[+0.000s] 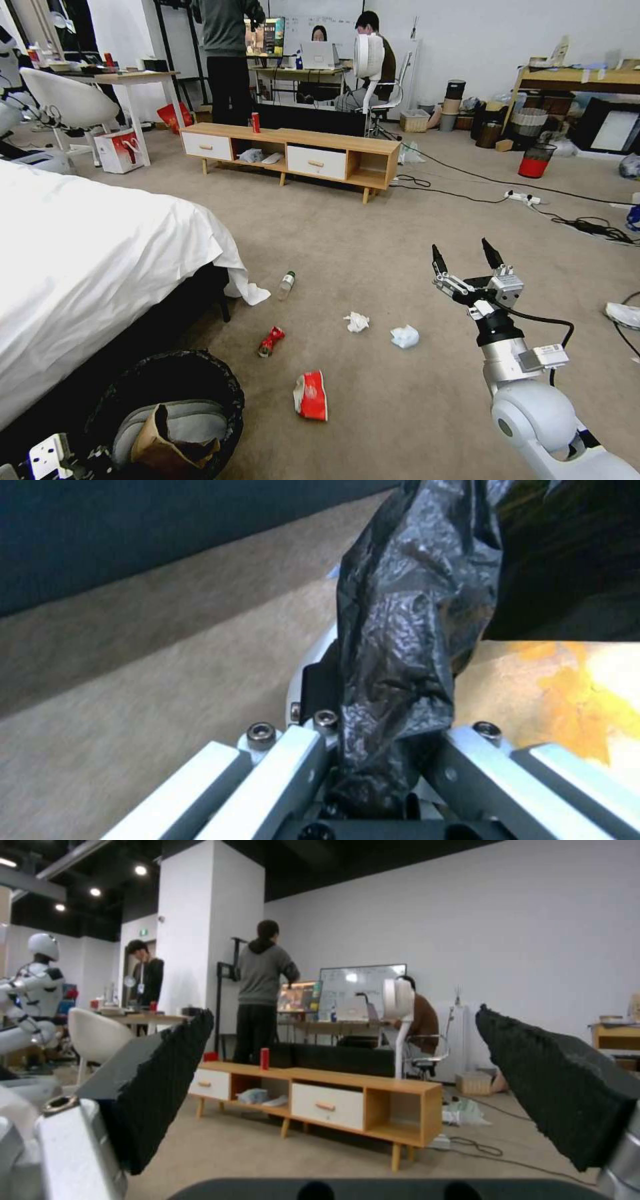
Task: Pick up the trash bin, then pick up the garbage from the floor and place it into the trash bin.
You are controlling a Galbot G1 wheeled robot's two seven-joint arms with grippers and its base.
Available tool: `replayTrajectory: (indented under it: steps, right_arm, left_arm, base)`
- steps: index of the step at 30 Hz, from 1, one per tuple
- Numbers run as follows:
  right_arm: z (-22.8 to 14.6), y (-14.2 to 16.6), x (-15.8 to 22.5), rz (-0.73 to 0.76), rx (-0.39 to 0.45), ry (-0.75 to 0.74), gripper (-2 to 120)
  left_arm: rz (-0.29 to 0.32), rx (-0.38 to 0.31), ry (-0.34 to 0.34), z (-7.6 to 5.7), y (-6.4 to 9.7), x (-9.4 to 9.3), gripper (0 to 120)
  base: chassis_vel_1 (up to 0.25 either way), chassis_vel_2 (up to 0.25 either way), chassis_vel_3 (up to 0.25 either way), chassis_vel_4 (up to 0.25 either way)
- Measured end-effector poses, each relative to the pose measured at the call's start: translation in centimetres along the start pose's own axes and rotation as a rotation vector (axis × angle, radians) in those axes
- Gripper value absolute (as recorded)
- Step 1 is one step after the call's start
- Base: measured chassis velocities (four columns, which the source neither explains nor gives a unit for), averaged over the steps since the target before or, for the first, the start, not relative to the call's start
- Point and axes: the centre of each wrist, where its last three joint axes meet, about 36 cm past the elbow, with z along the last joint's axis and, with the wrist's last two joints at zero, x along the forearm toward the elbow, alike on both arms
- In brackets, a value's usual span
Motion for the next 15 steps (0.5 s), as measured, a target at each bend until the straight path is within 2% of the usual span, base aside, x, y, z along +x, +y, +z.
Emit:
replayTrajectory:
  steps: [7,10,15]
  right_arm:
    - [0.27,-0.01,0.11,-0.003,0.000,0.002,100]
    - [0.32,-0.03,0.09,-0.010,0.002,0.000,100]
    - [0.37,-0.03,0.13,-0.024,0.005,0.005,100]
  left_arm:
    - [0.002,0.003,0.000,0.03,-0.02,-0.09,1]
    - [0.003,0.004,0.001,0.03,-0.01,-0.11,1]
    - [0.002,0.004,0.001,0.03,0.01,-0.14,1]
  base:
    - [-0.244,0.224,0.217,-0.227]
    - [-0.096,0.117,0.113,-0.082]
    - [0.007,0.009,-0.007,-0.002]
